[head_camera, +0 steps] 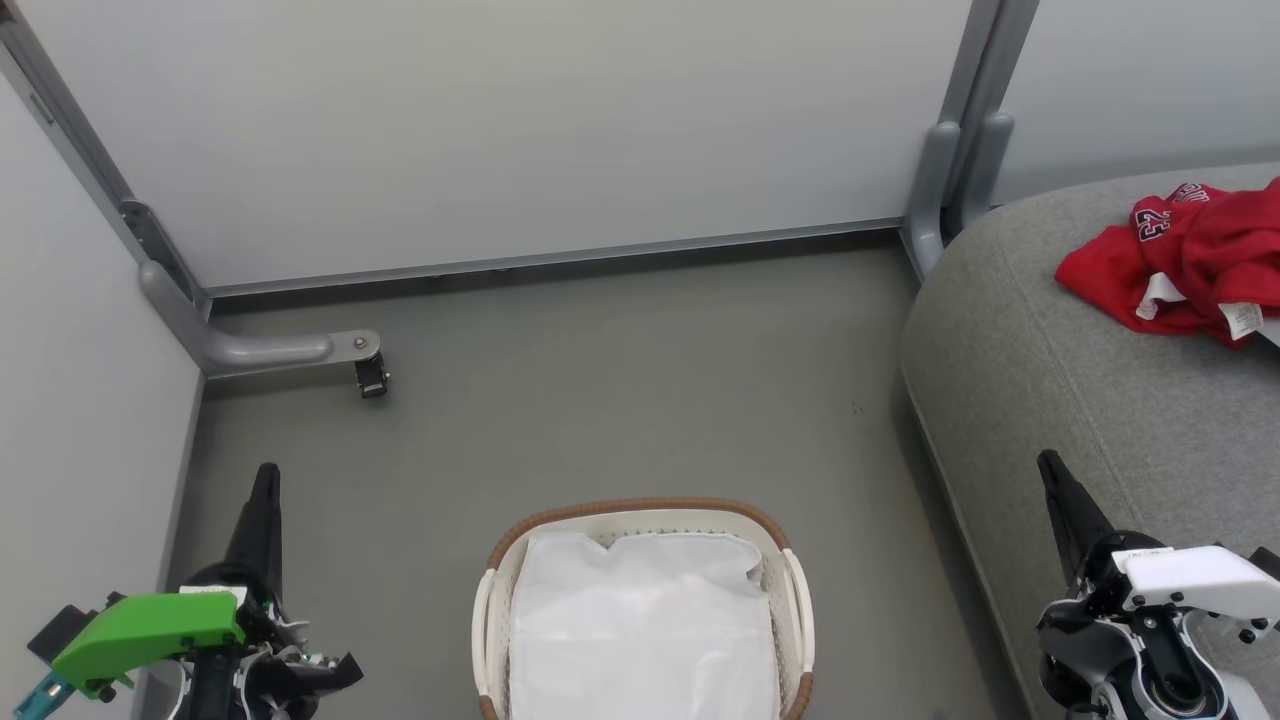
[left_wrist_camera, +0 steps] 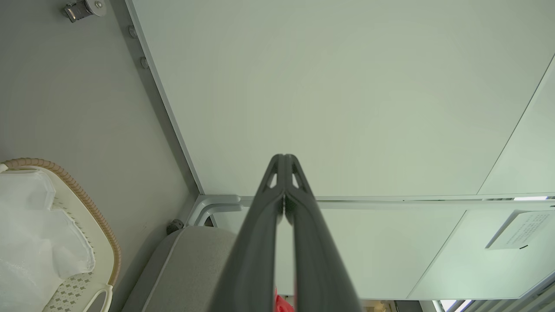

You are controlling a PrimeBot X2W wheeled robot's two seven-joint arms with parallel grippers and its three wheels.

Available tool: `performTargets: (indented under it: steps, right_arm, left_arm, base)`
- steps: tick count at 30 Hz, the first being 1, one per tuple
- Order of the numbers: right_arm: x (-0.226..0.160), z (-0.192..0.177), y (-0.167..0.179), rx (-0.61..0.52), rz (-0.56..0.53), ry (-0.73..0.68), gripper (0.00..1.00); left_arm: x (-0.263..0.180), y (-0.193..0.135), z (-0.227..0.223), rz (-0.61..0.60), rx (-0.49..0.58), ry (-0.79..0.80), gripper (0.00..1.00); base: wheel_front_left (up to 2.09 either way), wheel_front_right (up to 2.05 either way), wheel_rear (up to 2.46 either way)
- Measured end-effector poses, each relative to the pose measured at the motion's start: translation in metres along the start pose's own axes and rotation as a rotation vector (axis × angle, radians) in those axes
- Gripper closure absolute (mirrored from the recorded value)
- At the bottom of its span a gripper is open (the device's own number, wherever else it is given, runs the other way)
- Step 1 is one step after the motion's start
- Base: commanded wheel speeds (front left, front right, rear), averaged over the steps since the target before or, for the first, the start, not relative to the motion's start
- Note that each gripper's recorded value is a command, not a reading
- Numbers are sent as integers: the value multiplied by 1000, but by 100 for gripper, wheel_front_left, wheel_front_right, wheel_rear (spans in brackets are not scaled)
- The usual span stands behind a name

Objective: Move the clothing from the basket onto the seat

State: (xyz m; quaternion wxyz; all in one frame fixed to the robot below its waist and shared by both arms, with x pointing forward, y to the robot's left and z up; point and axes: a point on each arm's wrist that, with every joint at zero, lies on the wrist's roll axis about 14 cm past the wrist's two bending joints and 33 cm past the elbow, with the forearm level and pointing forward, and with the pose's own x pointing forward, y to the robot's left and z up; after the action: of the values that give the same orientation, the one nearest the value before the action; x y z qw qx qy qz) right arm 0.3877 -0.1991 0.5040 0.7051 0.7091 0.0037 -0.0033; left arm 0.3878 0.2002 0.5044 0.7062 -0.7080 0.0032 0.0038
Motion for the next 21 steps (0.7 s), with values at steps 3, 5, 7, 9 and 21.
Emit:
performTargets:
  steps: [3, 5, 7, 9, 21]
  right_arm:
    - [0, 0, 0, 0, 0, 0, 100]
    - [0, 0, 0, 0, 0, 0, 100]
    - [0, 0, 0, 0, 1, 0, 100]
    - [0, 0, 0, 0, 0, 0, 100]
    - [0, 0, 0, 0, 1, 0, 100]
  left_arm:
    - [0, 0, 0, 0, 0, 0, 100]
    - [0, 0, 0, 0, 0, 0, 100]
    - [0, 0, 0, 0, 0, 0, 100]
    - [0, 0, 0, 0, 0, 0, 100]
    - [0, 0, 0, 0, 0, 0, 100]
  base:
    - [0, 0, 0]
    - [0, 0, 0]
    - [0, 0, 0]
    - [0, 0, 0]
    - [0, 0, 0]
